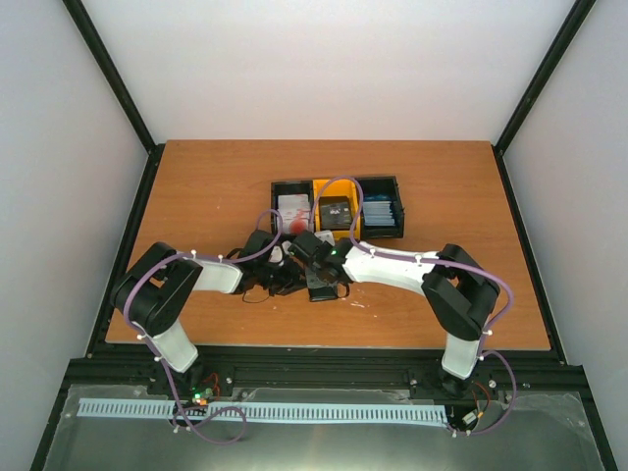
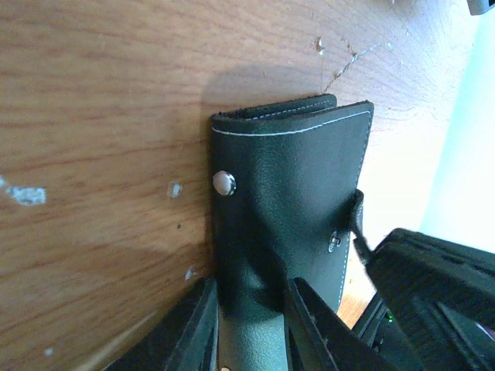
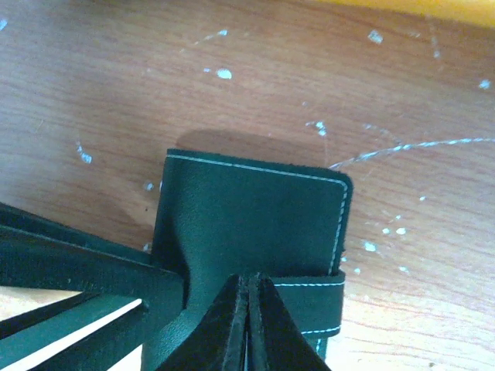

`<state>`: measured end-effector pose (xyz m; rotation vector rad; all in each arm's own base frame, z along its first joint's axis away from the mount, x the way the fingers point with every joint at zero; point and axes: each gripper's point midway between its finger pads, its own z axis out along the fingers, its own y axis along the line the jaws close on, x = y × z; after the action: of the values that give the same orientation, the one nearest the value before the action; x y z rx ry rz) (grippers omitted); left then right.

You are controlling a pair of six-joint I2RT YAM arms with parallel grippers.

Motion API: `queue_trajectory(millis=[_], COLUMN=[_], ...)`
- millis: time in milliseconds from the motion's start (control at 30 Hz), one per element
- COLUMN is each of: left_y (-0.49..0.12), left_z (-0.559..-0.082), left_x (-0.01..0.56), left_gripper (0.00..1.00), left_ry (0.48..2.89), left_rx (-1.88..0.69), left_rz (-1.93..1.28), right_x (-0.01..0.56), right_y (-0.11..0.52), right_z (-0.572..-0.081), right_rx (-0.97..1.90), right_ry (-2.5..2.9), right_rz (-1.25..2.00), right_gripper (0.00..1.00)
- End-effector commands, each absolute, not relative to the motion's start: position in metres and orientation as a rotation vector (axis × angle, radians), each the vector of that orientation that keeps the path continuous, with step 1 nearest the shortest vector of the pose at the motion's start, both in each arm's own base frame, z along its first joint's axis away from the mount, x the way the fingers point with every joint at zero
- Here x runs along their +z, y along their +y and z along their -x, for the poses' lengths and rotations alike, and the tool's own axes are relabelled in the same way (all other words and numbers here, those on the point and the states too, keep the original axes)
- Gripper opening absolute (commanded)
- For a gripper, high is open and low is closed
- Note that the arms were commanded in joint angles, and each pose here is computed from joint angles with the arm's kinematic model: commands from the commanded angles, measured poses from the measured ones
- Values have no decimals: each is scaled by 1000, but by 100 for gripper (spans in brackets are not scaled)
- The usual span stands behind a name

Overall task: Put the credit cards into the card holder
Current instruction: Close the card holder at the center of the board.

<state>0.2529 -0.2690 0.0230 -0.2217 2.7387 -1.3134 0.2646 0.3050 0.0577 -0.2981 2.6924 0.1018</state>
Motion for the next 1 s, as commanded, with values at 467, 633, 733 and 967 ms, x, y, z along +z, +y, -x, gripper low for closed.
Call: queue_trajectory(millis=[467, 633, 733, 967], left_y=[-254, -254, -252, -251], left_z=[-240, -239, -239, -238], left_x=[2, 0, 0, -1], left_gripper=[26, 27, 27, 27], left_ry=[2839, 2843, 2841, 2843], left_rx=[-1222, -1219, -1216, -1216], left_rz=[304, 309, 317, 325], right_x=[60, 77, 71, 75], right_y=[308, 287, 288, 291], right_z=[-263, -270, -266, -266], right_rx=[129, -64, -110, -173], right_ry=[2677, 2625, 2635, 2597], right_rz=[265, 286, 324, 334], right_gripper=[4, 32, 35, 35])
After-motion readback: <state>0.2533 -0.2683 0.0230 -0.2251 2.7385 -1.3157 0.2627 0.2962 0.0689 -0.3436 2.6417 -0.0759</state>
